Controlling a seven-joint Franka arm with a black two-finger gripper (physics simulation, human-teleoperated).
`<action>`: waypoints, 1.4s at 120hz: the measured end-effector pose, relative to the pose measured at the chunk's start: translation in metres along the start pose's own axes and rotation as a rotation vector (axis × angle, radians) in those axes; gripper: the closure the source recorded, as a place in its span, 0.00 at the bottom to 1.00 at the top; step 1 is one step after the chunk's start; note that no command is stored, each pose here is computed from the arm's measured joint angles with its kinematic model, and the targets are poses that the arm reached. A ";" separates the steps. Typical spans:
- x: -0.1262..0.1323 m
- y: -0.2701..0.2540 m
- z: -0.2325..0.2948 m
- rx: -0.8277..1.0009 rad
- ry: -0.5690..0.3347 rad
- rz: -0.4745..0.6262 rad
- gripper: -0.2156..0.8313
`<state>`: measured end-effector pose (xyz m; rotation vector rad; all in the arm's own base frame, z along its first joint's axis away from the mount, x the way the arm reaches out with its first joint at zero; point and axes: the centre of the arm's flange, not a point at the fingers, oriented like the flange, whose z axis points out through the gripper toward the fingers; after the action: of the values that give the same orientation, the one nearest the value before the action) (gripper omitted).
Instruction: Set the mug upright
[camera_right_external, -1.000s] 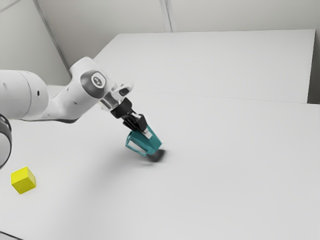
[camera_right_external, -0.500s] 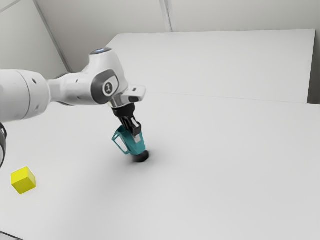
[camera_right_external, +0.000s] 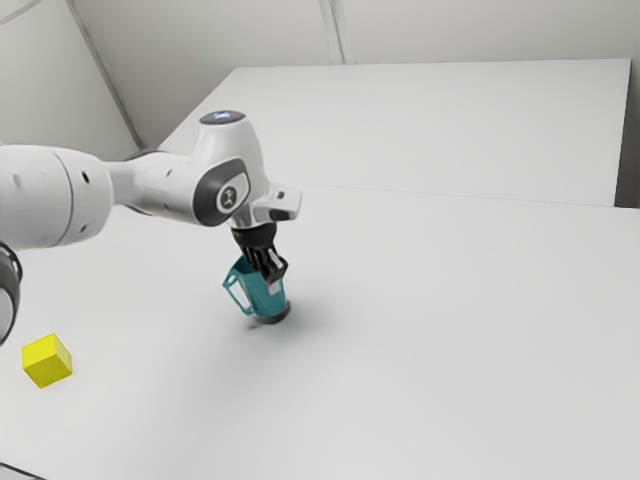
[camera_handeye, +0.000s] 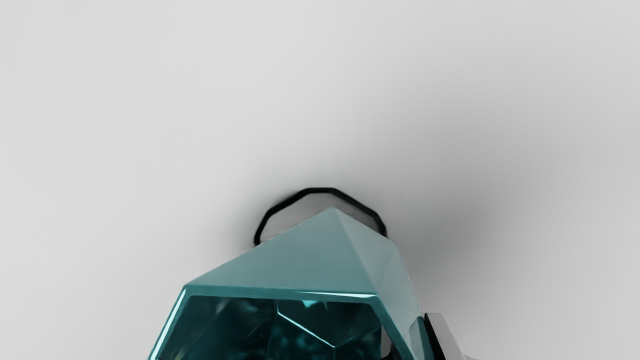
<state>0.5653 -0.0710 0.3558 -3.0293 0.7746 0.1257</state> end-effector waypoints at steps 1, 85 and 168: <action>0.000 0.000 0.001 0.000 -0.001 -0.001 0.95; 0.005 0.003 -0.002 0.034 0.014 -0.032 0.32; 0.001 -0.024 -0.154 0.090 0.170 -0.111 0.21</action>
<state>0.5893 -0.0551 0.5094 -3.0163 0.5994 -0.1655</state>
